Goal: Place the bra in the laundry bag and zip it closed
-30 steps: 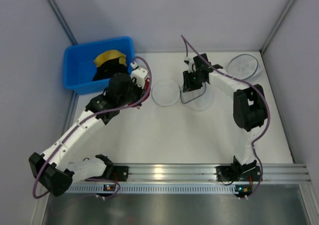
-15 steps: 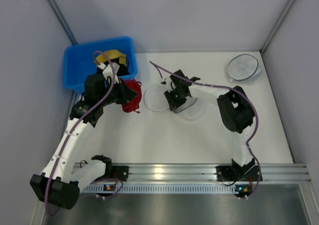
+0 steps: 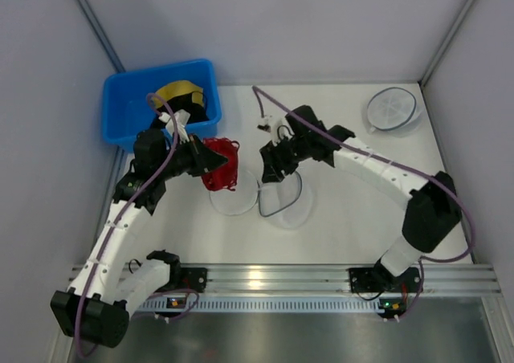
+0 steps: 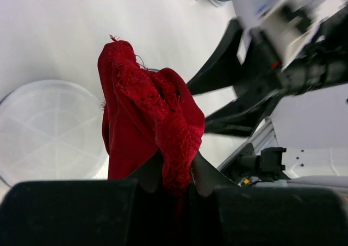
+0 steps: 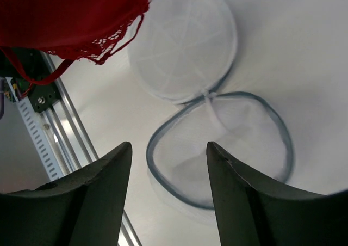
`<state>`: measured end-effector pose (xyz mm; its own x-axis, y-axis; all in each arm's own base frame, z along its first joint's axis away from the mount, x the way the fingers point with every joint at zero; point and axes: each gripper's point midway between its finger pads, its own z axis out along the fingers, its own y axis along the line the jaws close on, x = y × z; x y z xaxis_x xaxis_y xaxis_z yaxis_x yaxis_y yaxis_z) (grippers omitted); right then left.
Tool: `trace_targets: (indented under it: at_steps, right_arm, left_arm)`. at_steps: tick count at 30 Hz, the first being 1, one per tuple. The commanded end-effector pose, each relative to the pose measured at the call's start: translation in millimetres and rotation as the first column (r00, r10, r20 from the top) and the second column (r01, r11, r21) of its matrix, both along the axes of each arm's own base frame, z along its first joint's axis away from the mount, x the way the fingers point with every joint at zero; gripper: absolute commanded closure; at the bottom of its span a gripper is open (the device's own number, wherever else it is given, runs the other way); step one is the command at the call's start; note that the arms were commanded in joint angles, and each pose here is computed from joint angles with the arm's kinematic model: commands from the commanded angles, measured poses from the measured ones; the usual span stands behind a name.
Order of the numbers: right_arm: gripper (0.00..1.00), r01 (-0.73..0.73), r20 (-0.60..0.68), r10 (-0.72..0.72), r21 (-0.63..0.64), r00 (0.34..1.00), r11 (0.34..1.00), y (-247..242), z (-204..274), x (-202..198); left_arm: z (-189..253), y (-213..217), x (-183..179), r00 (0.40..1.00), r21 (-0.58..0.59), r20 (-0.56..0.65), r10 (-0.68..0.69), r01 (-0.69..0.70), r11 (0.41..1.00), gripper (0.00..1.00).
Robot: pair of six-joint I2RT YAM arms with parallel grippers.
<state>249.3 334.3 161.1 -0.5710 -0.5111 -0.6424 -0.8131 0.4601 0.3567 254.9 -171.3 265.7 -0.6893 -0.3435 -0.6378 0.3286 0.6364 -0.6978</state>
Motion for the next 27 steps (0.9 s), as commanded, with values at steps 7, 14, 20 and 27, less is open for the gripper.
trace_targets:
  at_steps: [7, 14, 20, 27]
  right_arm:
    - [0.43, 0.333, -0.072, -0.347, -0.154, 0.935, 0.930, -115, -35, 30]
    - [0.46, 0.316, -0.267, -0.341, -0.131, 0.902, 0.940, -110, -63, 3]
    - [0.50, 0.299, -0.345, -0.325, -0.129, 0.880, 0.946, -99, -74, 7]
    - [0.58, 0.315, -0.434, -0.326, -0.099, 0.840, 0.944, -83, -76, 18]
  left_arm:
    - [8, -23, 6, 0.995, -0.153, 0.011, -0.103, 0.104, 0.983, 1.00]
    - [-8, -30, 9, 0.990, -0.186, -0.039, -0.138, 0.129, 0.974, 1.00]
    - [-24, -32, 10, 0.986, -0.190, -0.073, -0.152, 0.136, 0.972, 1.00]
    - [-31, -32, 8, 0.986, -0.191, -0.081, -0.148, 0.131, 0.973, 1.00]
